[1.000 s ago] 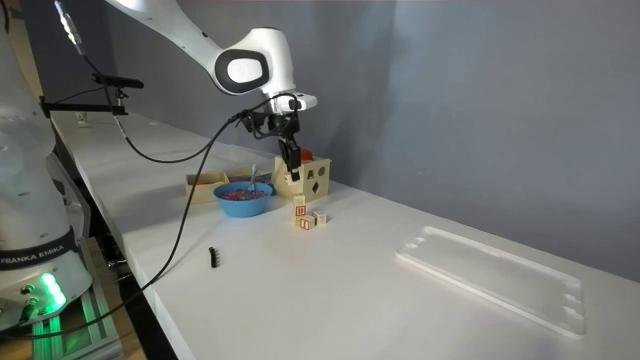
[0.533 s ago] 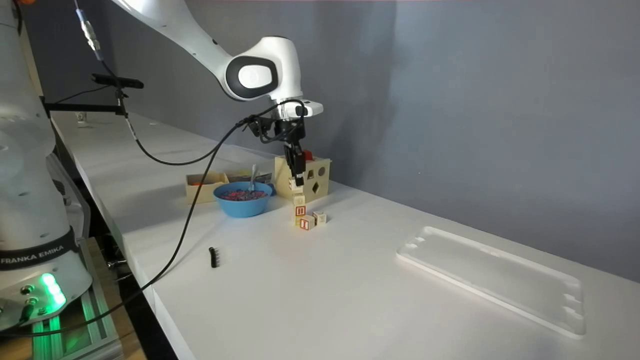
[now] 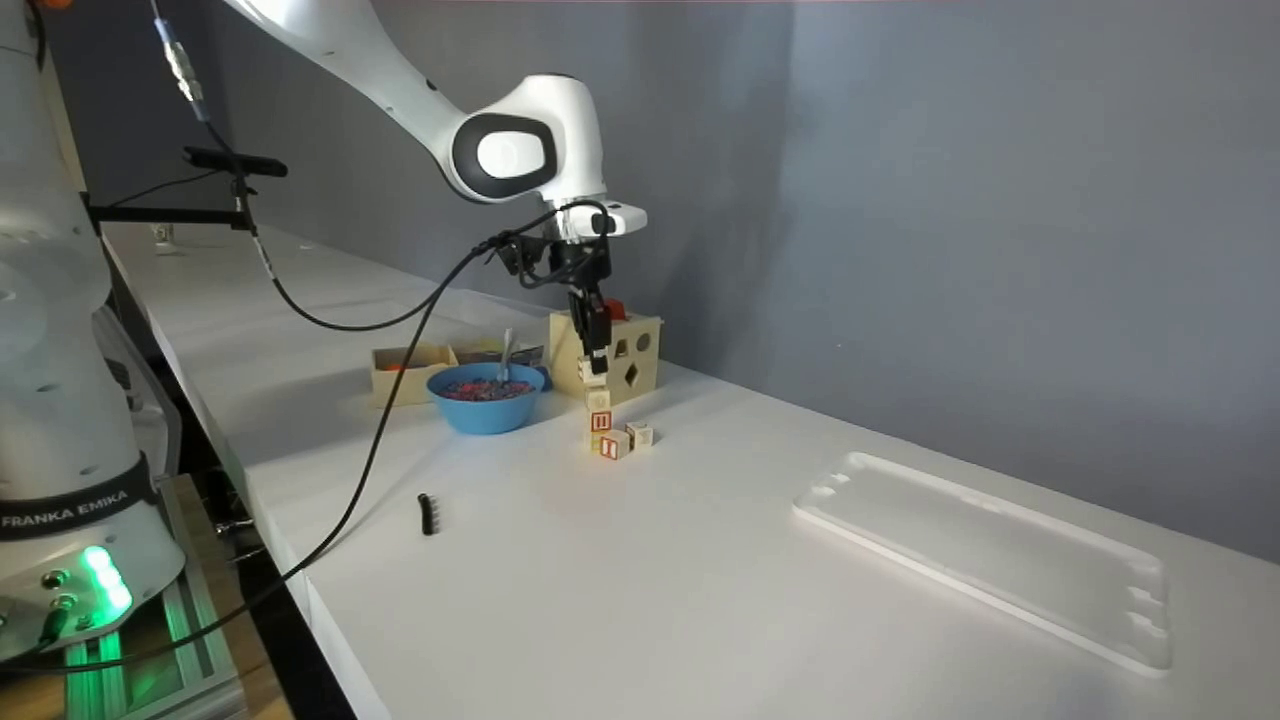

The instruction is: Pick up the cube furthest from all the other cubes and stack it on top of the already stacked cubes

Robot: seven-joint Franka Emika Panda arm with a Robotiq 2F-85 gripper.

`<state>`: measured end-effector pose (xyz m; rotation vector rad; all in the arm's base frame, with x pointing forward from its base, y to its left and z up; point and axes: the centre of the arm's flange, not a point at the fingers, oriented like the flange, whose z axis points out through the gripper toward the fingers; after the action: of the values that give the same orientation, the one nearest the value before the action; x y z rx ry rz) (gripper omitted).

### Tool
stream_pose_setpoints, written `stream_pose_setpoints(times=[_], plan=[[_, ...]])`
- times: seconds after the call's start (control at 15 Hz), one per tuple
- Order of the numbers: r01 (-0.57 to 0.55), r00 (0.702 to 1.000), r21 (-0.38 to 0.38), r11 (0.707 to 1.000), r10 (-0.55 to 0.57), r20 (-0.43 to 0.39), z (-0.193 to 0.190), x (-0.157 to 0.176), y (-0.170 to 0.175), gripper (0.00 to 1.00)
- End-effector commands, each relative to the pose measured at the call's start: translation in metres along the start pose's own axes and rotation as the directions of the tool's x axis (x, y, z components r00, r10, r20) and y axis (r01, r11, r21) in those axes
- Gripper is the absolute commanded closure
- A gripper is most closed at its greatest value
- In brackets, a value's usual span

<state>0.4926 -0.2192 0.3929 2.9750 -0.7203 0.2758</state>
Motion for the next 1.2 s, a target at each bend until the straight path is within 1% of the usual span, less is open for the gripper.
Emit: stream_pose_setpoints(times=[0.0, 0.4, 1.13], plan=[[-0.022, 1.000, -0.017, 1.000, 0.022, -0.006, 0.001, 0.007, -0.001, 0.91], [-0.049, 0.999, -0.019, 0.999, 0.049, -0.007, 0.004, 0.014, -0.002, 0.91], [-0.060, 0.998, -0.036, 0.998, 0.060, -0.006, 0.011, 0.020, -0.003, 0.91]])
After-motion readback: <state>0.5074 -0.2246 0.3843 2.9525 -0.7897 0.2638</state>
